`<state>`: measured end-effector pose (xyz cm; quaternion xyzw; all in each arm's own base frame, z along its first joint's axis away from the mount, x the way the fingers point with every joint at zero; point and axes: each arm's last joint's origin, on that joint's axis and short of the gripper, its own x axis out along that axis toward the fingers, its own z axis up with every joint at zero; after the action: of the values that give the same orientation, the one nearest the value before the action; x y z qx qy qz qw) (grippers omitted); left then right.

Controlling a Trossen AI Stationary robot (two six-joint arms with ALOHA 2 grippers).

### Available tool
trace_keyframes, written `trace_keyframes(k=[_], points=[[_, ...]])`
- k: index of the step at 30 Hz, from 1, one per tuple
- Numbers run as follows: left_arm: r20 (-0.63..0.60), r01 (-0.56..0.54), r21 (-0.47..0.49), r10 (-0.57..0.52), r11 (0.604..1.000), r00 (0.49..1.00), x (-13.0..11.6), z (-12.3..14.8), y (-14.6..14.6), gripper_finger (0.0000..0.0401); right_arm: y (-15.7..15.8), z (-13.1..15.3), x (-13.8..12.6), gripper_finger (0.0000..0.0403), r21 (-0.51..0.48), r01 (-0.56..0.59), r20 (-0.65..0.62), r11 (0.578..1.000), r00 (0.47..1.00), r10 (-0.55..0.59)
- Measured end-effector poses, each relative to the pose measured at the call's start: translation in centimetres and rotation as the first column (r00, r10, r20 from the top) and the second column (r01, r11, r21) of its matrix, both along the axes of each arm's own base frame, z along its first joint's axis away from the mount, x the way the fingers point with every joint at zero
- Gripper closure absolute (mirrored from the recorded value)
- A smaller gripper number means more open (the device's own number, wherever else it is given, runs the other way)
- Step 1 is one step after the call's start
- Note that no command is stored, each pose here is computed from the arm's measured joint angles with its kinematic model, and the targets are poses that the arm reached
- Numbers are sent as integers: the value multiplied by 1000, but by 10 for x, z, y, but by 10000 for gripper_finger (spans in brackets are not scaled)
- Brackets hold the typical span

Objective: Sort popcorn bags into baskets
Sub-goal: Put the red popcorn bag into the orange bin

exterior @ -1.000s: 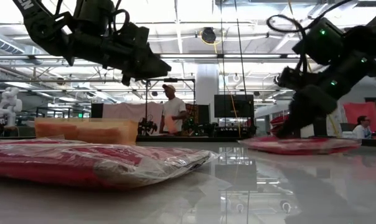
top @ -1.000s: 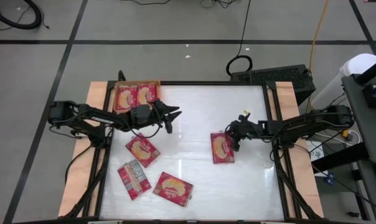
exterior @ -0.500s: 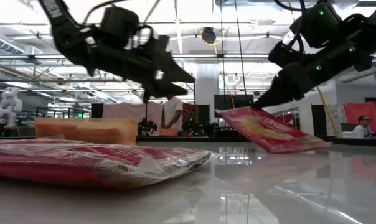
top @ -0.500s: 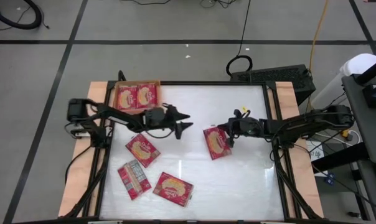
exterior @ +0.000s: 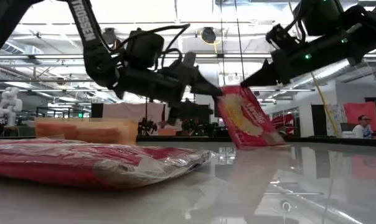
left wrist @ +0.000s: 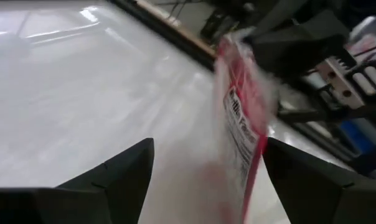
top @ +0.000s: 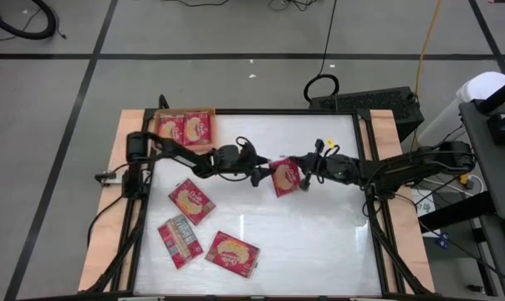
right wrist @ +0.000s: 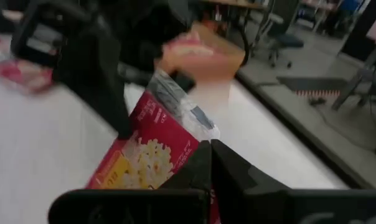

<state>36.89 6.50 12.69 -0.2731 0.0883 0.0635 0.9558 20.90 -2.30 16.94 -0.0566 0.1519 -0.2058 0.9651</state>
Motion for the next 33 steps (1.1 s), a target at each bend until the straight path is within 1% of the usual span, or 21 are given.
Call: trace_keyframes(k=[3, 6, 7, 9, 13, 14, 17, 19, 21, 23, 26, 28, 31, 33], points=[[35, 18, 7, -18, 1000, 999, 10, -1, -2, 116, 0, 4, 1, 403, -22, -5, 39, 1000, 999, 6], [41, 26, 46, -27, 999, 999, 15, 1, -1, 154, 0, 8, 2, 403, -26, -5, 73, 1000, 997, 7], [47, 28, 62, -31, 998, 998, 16, 2, -1, 175, 0, 8, 2, 403, -27, -5, 79, 1000, 997, 7], [46, 42, 95, -47, 995, 998, 16, 4, -1, 231, 0, 8, 2, 403, -24, -4, 82, 1000, 997, 6], [45, 98, 120, -104, 988, 994, 13, 7, 5, 365, 0, 9, 2, 403, 2, -1, 97, 1000, 995, 1], [45, 124, 114, -130, 986, 991, 12, 8, 7, 379, 0, 9, 2, 403, 6, -1, 99, 1000, 995, 0], [46, 161, 103, -166, 982, 985, 10, 9, 15, 376, 1, 10, 2, 396, 38, 3, 119, 999, 993, -7], [41, 188, 93, -193, 978, 980, 6, 13, 19, 374, 1, 11, 1, 384, 67, 7, 138, 998, 990, -16], [49, 207, 115, -214, 971, 976, 2, 20, 21, 381, 1, 11, 0, 365, 99, 12, 137, 995, 990, -26], [13, 229, 133, -233, 964, 972, -6, 24, 23, 388, 1, 10, -2, 343, 137, 17, 133, 990, 990, -35], [-43, 257, 174, -253, 951, 967, -16, 36, 25, 387, 1, 7, -5, 303, 203, 35, 101, 979, 993, -57], [-80, 266, 210, -255, 941, 964, -25, 48, 25, 380, 1, 6, -6, 275, 248, 11, 99, 969, 994, -37], [-136, 282, 267, -253, 922, 958, -35, 62, 23, 376, 1, 5, -4, 238, 322, -84, 120, 943, 992, 47], [-152, 293, 293, -258, 910, 954, -40, 70, 21, 380, 1, 4, 0, 217, 341, -129, 145, 931, 986, 84]])
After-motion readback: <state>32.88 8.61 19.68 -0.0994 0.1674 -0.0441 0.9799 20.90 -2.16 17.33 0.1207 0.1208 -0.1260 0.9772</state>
